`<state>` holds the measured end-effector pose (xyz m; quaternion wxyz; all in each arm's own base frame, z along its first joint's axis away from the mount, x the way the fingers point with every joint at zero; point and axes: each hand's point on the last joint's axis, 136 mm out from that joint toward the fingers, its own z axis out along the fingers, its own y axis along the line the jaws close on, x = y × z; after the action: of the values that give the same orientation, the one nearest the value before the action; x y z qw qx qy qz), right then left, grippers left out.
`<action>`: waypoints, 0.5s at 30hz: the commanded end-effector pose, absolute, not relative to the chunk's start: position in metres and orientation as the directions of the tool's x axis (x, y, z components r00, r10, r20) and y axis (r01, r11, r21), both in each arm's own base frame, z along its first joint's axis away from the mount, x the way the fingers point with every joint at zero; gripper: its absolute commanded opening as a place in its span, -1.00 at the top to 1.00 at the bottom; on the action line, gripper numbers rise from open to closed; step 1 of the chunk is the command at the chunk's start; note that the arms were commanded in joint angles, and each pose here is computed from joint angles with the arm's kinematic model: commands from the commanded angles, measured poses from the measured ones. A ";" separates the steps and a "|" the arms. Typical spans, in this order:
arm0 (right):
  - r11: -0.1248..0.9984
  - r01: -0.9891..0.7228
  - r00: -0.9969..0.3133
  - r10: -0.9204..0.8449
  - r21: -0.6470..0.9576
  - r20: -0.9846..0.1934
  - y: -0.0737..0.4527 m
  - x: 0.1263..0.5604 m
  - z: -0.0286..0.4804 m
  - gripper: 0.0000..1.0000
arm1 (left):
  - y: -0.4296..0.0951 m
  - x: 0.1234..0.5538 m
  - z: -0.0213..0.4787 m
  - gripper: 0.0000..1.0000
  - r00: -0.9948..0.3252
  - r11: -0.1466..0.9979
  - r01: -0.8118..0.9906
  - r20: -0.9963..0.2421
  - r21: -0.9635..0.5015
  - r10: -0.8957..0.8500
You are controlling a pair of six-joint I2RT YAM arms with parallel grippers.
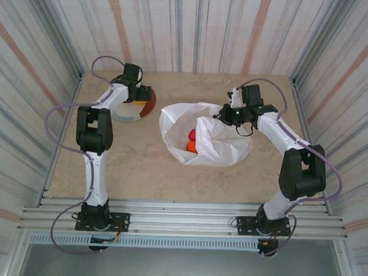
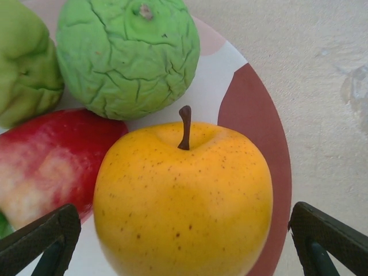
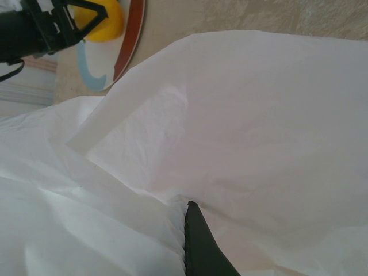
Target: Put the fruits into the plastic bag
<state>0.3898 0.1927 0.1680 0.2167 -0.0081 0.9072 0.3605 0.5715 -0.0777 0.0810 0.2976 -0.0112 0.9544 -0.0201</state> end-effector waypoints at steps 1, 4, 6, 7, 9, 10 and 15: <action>0.734 -0.161 -0.910 0.149 0.660 -0.388 0.192 0.392 0.172 1.00 | -0.080 0.575 0.079 -0.96 -0.834 1.000 0.014 -0.552 -0.014 0.004; 0.734 -0.162 -0.910 0.148 0.660 -0.387 0.193 0.391 0.172 1.00 | -0.083 0.578 0.074 -0.94 -0.839 1.000 0.021 -0.545 -0.019 0.008; 0.735 -0.159 -0.911 0.148 0.659 -0.385 0.193 0.391 0.171 1.00 | -0.084 0.579 0.072 -0.93 -0.840 1.000 0.023 -0.543 -0.019 0.009; 0.735 -0.161 -0.910 0.148 0.659 -0.387 0.193 0.391 0.172 1.00 | -0.085 0.580 0.070 -0.92 -0.841 1.000 0.025 -0.541 -0.018 0.011; 0.735 -0.161 -0.910 0.147 0.659 -0.387 0.193 0.391 0.172 1.00 | -0.086 0.581 0.068 -0.91 -0.843 0.999 0.027 -0.537 -0.017 0.013; 0.735 -0.160 -0.911 0.147 0.658 -0.386 0.193 0.391 0.172 1.00 | -0.085 0.582 0.067 -0.91 -0.845 1.000 0.028 -0.534 -0.014 0.016; 0.735 -0.161 -0.910 0.148 0.658 -0.388 0.192 0.390 0.173 1.00 | -0.086 0.584 0.062 -0.86 -0.853 1.000 0.028 -0.522 -0.011 0.018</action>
<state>0.3897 0.1927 0.1679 0.2163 -0.0078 0.9073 0.3605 0.5859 -0.0808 0.0667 0.2840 -0.0025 0.9587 -0.0160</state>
